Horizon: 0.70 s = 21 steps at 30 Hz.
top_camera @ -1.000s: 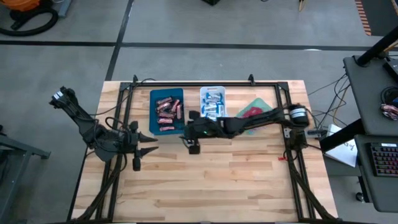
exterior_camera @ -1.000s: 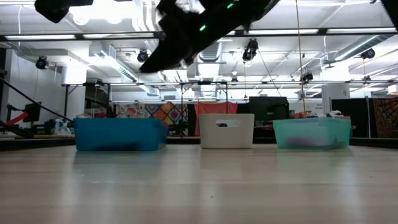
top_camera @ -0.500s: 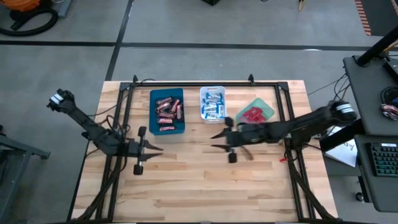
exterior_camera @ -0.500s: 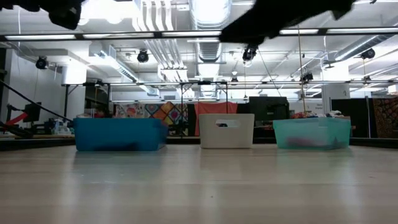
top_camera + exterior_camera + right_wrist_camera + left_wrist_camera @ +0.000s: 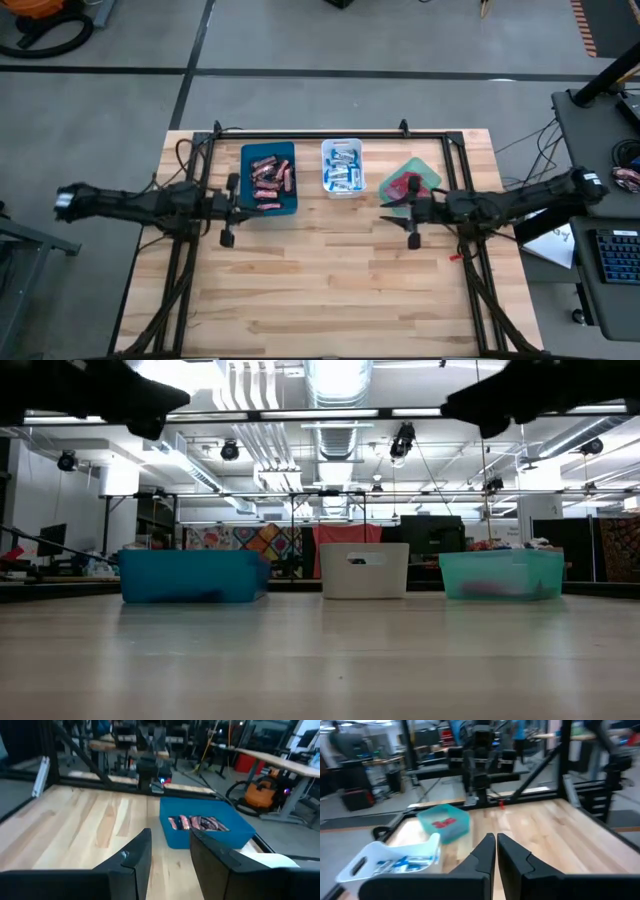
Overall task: Sort candy
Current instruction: Return to Home Position
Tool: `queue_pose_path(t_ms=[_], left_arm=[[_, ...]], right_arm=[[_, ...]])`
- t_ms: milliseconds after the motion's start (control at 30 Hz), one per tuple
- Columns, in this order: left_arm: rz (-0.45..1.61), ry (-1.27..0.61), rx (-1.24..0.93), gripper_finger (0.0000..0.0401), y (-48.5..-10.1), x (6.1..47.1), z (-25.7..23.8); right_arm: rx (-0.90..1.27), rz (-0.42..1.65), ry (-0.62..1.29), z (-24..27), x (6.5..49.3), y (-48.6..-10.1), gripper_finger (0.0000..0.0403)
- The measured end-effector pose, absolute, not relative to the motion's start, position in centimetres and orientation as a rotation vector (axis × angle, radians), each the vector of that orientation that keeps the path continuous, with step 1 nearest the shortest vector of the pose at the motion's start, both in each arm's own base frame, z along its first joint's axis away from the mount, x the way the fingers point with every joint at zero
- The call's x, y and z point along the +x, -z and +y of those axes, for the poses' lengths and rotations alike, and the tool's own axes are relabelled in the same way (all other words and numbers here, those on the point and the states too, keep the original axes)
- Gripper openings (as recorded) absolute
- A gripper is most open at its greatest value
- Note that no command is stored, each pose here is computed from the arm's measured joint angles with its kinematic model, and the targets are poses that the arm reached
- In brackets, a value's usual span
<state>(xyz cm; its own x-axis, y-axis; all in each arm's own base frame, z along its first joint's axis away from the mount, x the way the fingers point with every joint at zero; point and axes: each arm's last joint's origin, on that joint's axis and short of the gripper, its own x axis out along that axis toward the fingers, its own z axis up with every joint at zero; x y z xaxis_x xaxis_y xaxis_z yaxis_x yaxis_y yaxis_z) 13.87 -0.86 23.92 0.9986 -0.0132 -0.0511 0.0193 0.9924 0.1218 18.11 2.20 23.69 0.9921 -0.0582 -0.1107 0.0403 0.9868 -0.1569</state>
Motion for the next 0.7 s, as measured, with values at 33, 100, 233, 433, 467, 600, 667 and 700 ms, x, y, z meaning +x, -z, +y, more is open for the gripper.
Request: queue_pose_path(t_ms=[33, 100, 233, 433, 467, 600, 667, 700], left_arm=[[0.045, 0.04, 0.12, 0.0001, -23.8, 13.6, -0.5], [0.04, 0.078, 0.113, 0.0001, -23.4, 13.2, 0.1], [0.021, 0.079, 0.078, 0.0001, -22.4, 12.1, 0.7], [-0.013, 0.086, 0.061, 0.0001, -21.2, 10.5, 0.6], [-0.026, 0.086, 0.062, 0.0001, -21.0, 10.2, 0.6], [-0.092, 0.112, 0.074, 0.0001, -20.7, 9.3, 0.4], [-0.131, 0.141, 0.083, 0.0001, -20.4, 8.9, 0.2], [-0.134, 0.141, 0.083, 0.0001, -20.1, 8.9, 0.2]], right_arm=[[-0.149, 0.101, 0.05, 2.1, 17.5, -23.5, 0.0125], [-0.143, 0.075, 0.052, 1.9, 16.4, -23.1, 0.0122], [-0.125, 0.018, 0.069, 1.6, 14.5, -22.3, 0.0114], [-0.106, -0.107, 0.098, 1.1, 11.4, -22.2, 0.0103], [-0.102, -0.108, 0.098, 1.0, 11.0, -22.1, 0.0101], [-0.106, -0.103, 0.097, 0.8, 9.6, -21.7, 0.0094], [-0.133, -0.125, 0.091, 0.7, 9.0, -21.5, 0.0091], [-0.152, -0.141, 0.091, 0.7, 8.7, -21.5, 0.009]])
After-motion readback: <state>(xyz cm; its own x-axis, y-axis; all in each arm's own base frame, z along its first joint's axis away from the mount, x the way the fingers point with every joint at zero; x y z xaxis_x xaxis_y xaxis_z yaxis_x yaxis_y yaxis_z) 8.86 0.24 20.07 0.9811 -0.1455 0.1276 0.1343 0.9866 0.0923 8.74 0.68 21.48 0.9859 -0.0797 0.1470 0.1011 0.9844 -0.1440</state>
